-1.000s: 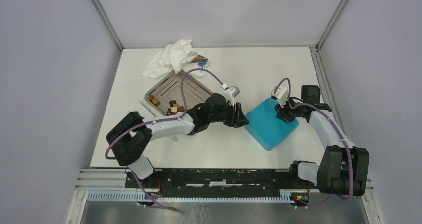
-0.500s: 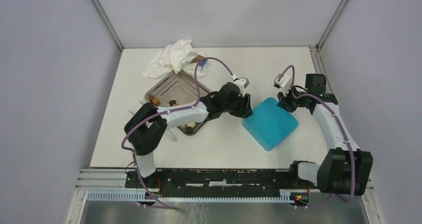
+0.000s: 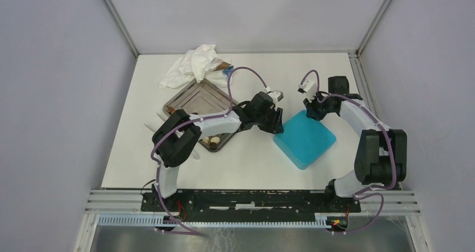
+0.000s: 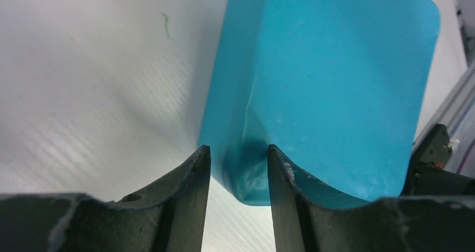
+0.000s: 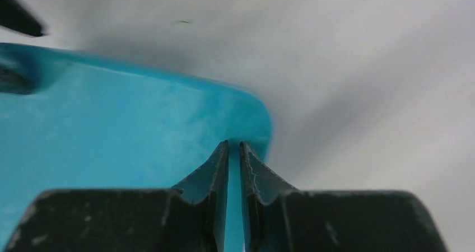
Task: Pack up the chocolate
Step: Adjust the packing box at the center of the board.
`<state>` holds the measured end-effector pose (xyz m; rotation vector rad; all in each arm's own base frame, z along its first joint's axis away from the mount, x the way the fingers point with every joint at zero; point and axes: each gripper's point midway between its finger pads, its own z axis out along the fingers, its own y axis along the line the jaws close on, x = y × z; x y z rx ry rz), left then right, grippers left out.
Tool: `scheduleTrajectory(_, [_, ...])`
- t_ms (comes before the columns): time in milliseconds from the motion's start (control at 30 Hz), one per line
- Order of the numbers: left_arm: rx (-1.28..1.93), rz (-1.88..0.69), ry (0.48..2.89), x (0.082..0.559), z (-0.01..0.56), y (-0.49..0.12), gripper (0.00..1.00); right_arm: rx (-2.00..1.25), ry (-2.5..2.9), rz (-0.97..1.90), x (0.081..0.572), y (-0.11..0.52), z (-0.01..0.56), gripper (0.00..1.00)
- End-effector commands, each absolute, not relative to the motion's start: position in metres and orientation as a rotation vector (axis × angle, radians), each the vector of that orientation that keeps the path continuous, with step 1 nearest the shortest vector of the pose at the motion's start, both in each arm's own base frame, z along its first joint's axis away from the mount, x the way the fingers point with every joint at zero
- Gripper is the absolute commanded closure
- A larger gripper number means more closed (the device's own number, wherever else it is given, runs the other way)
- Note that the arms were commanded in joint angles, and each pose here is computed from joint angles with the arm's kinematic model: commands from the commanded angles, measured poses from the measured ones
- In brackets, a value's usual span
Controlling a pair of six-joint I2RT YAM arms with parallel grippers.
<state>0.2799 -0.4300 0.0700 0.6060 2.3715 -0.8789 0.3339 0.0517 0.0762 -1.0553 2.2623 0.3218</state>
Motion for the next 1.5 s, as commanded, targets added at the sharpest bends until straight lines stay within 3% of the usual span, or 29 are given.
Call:
scheduleTrajectory(0, [0.637, -0.944, 2.376, 0.276, 0.062, -0.437, 0.54, -1.036, 2.459, 0.192, 0.326, 0.024, 0.037, 0.82])
scheduleTrajectory(300, [0.607, -1.096, 2.403, 0.258, 0.052, -0.442, 0.60, -1.097, 2.211, 0.280, 0.325, 0.051, 0.110, 0.75])
scheduleTrajectory(500, [0.557, -1.171, 2.402, 0.243, 0.055, -0.436, 0.60, -1.162, 2.177, 0.056, 0.284, 0.019, 0.153, 0.69])
scheduleTrajectory(667, [0.565, -1.207, 2.367, 0.234, 0.065, -0.439, 0.58, -1.068, 2.375, -0.162, 0.234, -0.044, 0.121, 0.73])
scheduleTrajectory(900, [0.576, -1.235, 2.337, 0.223, 0.074, -0.441, 0.57, -0.958, 2.553, -0.086, 0.187, -0.067, 0.059, 0.78])
scheduleTrajectory(1167, [0.581, -1.272, 2.314, 0.209, 0.081, -0.446, 0.50, -0.819, 2.428, 0.238, 0.232, -0.024, 0.055, 0.78])
scheduleTrajectory(1467, [0.555, -1.395, 2.248, 0.192, 0.097, -0.460, 0.35, -0.961, 2.297, 0.487, 0.297, 0.046, 0.077, 0.73])
